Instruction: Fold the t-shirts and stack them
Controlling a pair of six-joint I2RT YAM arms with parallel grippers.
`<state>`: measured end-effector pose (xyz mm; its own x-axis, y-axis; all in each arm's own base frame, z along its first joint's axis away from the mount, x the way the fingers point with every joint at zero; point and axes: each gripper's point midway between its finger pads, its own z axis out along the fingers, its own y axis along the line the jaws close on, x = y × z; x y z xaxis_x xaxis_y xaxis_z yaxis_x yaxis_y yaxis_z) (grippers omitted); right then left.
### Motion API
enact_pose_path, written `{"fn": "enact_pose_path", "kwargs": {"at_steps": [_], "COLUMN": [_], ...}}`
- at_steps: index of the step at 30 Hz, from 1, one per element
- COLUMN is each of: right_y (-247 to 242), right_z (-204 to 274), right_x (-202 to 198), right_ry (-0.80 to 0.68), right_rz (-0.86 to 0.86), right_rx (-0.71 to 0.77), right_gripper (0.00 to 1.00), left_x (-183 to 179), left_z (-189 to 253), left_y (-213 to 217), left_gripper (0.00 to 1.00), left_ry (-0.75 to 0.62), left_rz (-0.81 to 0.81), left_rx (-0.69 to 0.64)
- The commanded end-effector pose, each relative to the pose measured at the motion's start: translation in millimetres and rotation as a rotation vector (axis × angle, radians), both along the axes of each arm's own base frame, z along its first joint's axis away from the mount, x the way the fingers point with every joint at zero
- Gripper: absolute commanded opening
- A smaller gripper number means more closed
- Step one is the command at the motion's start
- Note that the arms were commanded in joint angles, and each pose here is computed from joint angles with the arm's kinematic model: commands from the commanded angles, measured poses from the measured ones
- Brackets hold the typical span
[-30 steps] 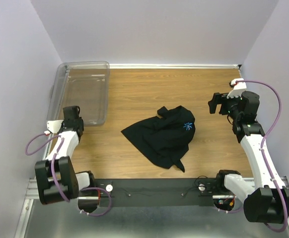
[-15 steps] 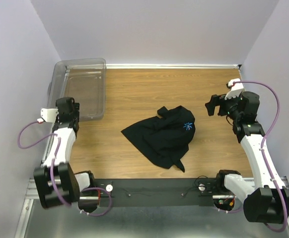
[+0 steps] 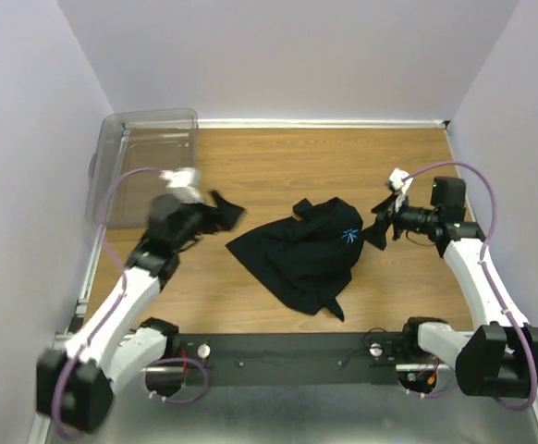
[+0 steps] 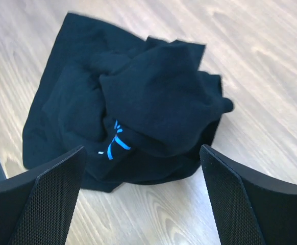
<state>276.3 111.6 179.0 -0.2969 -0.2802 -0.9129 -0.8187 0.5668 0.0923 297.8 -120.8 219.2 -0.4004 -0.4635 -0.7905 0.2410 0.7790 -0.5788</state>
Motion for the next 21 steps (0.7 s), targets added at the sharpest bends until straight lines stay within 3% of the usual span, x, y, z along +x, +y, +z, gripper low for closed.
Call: {"fn": "enact_pose_path", "kwargs": {"at_steps": [1,3,4,6,8,12,14,15,16,17,18,19,20,21], "right_y": [9.7,9.6,8.3,7.4,7.4,8.6,9.7,10.5,10.8,11.1,13.3,14.2,14.6,14.2], "right_z": [-12.4,-15.7,-17.6,-22.6,-24.5,-28.6,-28.2,-29.5,-28.9,-28.3,-23.3,-20.1,-10.2,-11.2], "right_x": [-11.5,-9.2,-7.1,-6.1,-4.4,-1.3,1.2,3.2,4.7,7.0,12.1,15.6,21.9,22.4], "right_ry": [0.027,0.038,0.043,0.063,0.07,0.1,0.111,0.119,0.126,0.13,0.127,0.122,0.103,0.112], "right_rz": [0.095,0.091,0.083,0.076,0.075,0.07,0.065,0.064,0.054,0.048,0.039,0.038,0.036,0.028], "right_rx": [0.001,-0.007,-0.017,-0.022,-0.023,-0.016,-0.015,-0.015,-0.013,-0.013,-0.004,-0.002,-0.001,0.0], "right_gripper": [0.97,0.93,0.92,0.88,0.86,0.75,0.69,0.62,0.57,0.51,0.35,0.26,0.08,0.01], "left_x": [-28.8,-25.5,-16.1,-13.6,-5.1,7.0,7.6,7.3,7.0,7.5,14.5,14.6,14.5,13.4], "left_z": [-16.4,-18.8,-47.5,-49.9,-79.0,-106.0,-113.0,-111.2,-111.8,-110.9,-94.9,-84.3,-71.5,-56.5], "left_y": [-125.7,-156.5,-167.1,-196.2,-214.0,-241.1,-255.5,-261.0,-261.5,-258.1,-252.7,-249.3,-246.5,-244.9], "left_gripper": [0.95,0.95,0.95,0.93,0.93,0.85,0.73,0.65,0.37,0.15,0.0,0.0,0.0,0.0], "left_ry": [-0.022,-0.021,0.044,0.041,0.081,0.139,0.156,0.151,0.158,0.17,0.145,0.131,0.113,0.088], "left_rz": [-0.471,-0.521,-0.521,-0.565,-0.57,-0.601,-0.647,-0.66,-0.657,-0.64,-0.583,-0.567,-0.552,-0.545], "left_rx": [0.194,0.254,0.314,0.359,0.439,0.524,0.539,0.538,0.538,0.545,0.551,0.548,0.538,0.521]}}
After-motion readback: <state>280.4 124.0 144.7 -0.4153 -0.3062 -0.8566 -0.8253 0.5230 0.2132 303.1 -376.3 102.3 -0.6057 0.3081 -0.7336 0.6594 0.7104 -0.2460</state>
